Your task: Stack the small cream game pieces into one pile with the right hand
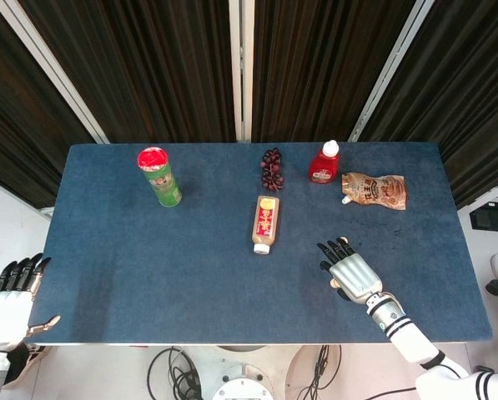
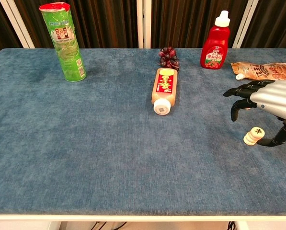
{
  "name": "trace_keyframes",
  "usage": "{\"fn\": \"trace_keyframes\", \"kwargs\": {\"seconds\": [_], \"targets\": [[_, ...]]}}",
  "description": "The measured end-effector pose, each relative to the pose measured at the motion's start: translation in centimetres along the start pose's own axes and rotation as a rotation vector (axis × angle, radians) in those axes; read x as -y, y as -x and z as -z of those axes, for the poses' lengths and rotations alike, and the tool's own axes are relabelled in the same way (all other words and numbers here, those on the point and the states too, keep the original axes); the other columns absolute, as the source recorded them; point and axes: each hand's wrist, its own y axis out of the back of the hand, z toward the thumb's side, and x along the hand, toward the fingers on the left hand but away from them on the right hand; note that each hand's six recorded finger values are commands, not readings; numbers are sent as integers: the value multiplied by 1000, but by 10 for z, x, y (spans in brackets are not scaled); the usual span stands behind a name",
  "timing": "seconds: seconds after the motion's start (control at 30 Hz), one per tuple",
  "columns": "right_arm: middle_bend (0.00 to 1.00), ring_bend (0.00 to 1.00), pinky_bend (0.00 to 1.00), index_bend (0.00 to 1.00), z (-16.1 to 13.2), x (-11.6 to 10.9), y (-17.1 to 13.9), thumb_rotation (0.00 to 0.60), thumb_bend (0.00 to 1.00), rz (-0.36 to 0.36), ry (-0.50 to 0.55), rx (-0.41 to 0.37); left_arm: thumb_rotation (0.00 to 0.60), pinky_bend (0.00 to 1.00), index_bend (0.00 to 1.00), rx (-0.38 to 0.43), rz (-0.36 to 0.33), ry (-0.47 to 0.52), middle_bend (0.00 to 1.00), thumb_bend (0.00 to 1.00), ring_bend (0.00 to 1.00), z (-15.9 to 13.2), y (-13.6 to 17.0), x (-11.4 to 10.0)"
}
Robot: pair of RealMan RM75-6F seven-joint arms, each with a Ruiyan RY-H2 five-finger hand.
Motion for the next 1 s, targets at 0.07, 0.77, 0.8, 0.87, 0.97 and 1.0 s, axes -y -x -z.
{"fn": "trace_keyframes", "kwargs": {"seconds": [0.07, 0.77, 0.8, 0.87, 0.97, 1.0], "targets": [[34, 0, 0, 323, 1, -1, 2, 600, 145, 4, 2, 6, 600, 0, 0, -2, 0, 1, 0, 93, 0, 1, 0, 0], [35, 0, 0, 318, 16, -36, -8, 600, 141, 109, 90, 35, 600, 0, 0, 1, -3, 7, 0, 93, 0, 1, 1, -1], [35, 0, 0, 317, 20, -39, -7, 600, 141, 118, 93, 48, 600, 0, 0, 2, -3, 7, 0, 93, 0, 1, 1, 0], [36, 0, 0, 317, 31, -41, -4, 600, 138, 124, 91, 83, 600, 0, 0, 4, -3, 6, 0, 93, 0, 0, 1, 0], [36, 0, 0, 317, 49, -38, 5, 600, 128, 113, 85, 138, 600, 0, 0, 5, -2, 5, 0, 93, 0, 0, 0, 0], [36, 0, 0, 317, 54, -36, 9, 600, 126, 109, 83, 154, 600, 0, 0, 5, -3, 5, 0, 93, 0, 0, 0, 0]]}}
